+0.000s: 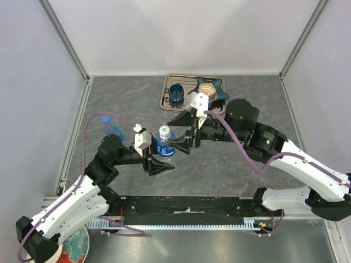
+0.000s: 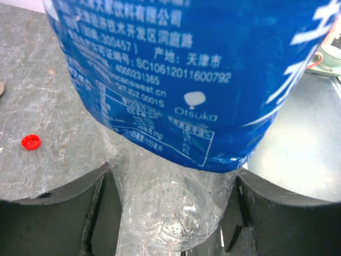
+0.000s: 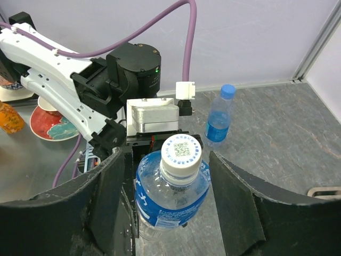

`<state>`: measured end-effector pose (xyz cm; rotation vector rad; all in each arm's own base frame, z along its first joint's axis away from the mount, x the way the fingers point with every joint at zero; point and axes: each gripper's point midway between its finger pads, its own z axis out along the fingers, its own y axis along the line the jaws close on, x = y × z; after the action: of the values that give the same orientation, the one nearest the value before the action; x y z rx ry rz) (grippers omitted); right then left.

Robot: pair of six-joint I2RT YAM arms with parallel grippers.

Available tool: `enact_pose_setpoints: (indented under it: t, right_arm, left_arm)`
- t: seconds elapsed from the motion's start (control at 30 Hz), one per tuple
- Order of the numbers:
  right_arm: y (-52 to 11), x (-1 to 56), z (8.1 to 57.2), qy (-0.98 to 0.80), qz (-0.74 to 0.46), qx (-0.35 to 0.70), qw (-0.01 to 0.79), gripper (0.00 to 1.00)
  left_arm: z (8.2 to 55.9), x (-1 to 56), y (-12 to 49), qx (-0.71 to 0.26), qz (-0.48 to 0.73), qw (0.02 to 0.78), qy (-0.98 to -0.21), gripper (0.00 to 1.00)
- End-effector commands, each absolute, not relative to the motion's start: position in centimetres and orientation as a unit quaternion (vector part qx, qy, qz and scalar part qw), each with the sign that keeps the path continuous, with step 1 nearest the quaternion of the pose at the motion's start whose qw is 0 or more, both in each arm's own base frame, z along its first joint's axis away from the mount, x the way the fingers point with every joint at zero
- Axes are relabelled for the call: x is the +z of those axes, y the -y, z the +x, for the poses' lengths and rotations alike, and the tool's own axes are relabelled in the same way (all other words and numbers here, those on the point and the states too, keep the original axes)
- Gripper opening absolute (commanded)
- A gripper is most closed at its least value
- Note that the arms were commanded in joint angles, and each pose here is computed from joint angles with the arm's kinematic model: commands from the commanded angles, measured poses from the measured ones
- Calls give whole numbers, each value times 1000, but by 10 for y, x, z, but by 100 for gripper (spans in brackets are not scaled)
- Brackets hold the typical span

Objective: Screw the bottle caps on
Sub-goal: Screw the bottle cap onto the plastic bottle.

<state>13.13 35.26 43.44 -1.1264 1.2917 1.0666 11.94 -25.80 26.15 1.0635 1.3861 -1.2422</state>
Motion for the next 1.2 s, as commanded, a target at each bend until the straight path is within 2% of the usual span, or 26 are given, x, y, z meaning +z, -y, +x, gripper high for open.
enact_pose_setpoints:
  t: [0.0,0.63,0.73,1.0,1.03,1.17]
  right_arm:
    - [-356,453,136,-520,-467,450,556,71]
    - [-357,455,143,-524,-456,459,554,58]
    - [-358,455,144,-525,-454,460,554,52]
    - [-358,454,144,-525,-455,462,551,46]
    - [-358,454,145,-526,-455,461,552,42]
    - [-359,453,145,-527,-456,461,550,35]
  left_arm:
    - [119,284,258,-505,450,504,-537,2]
    - [117,282,257,-508,447,502,-539,2]
    - [117,283,257,-508,447,503,-538,2]
    - [117,284,257,-509,447,503,-537,2]
    - [117,284,257,-508,446,504,-538,2]
    - [117,284,257,-508,446,503,-539,2]
